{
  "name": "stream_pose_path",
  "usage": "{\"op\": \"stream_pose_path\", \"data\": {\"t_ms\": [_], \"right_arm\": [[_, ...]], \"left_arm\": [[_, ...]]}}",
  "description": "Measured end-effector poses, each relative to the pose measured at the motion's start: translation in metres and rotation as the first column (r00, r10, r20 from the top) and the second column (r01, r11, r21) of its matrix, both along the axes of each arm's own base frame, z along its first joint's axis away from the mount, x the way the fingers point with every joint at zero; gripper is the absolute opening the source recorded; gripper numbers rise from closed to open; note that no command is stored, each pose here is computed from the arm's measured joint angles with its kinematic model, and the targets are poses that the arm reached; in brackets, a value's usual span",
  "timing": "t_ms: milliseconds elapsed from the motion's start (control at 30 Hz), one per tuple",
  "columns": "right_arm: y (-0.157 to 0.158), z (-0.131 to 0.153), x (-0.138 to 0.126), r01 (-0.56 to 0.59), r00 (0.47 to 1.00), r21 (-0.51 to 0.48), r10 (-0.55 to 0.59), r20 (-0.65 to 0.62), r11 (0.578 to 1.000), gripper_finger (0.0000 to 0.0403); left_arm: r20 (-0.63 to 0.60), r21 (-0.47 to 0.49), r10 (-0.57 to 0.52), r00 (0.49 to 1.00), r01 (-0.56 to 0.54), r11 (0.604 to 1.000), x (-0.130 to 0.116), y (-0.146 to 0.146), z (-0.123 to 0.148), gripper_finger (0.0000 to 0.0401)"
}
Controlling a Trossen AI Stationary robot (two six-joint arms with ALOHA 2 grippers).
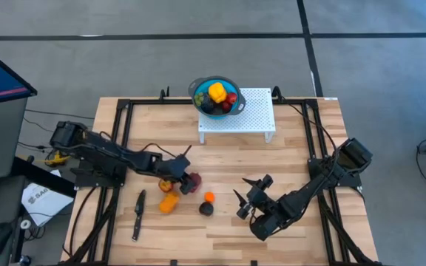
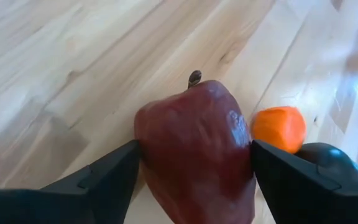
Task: Pick & Place Fruit
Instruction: Put the right red apple into the blue strainer bowl on the shelf
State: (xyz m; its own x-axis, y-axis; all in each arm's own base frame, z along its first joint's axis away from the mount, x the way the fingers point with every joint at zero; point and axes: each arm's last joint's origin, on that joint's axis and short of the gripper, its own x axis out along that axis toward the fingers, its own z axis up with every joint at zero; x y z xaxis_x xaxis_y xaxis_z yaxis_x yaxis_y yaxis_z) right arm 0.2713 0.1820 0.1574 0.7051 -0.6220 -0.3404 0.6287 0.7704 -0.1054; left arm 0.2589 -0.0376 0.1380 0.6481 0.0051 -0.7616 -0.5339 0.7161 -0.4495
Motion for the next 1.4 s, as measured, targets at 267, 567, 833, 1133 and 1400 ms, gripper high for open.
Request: {"op": "stream_pose_path", "data": {"t_ms": [267,567,833,1133,1400], "right_arm": [[-0.002,0.000,0.002,0.008,1.000,0.000,-0.008,0.000,1.000,0.0255],[-0.022,-0.002,0.018,0.033,0.998,0.033,-0.031,-0.052,0.999,0.0255],[-0.019,-0.021,0.032,0.028,0.998,-0.055,-0.031,-0.047,0.998,0.0256],[-0.025,-0.002,0.071,-0.204,0.979,-0.038,0.205,0.013,0.978,0.0298],[-0.038,0.028,0.090,-0.273,0.941,-0.176,0.300,0.157,0.946,0.0363]], "left_arm": [[0.051,0.149,-0.158,0.986,0.149,0.978,0.007,-0.001,-0.001,0.0251],[0.120,0.492,-0.379,0.918,0.277,0.825,0.000,-0.005,0.037,0.0249],[0.164,0.747,-0.654,0.738,0.340,0.572,-0.013,-0.035,0.075,0.0249],[0.194,0.878,-0.719,0.668,0.209,0.432,-0.018,-0.057,0.094,0.0252],[0.281,0.877,-0.613,0.739,0.062,0.477,-0.016,-0.053,0.103,0.0252]]}}
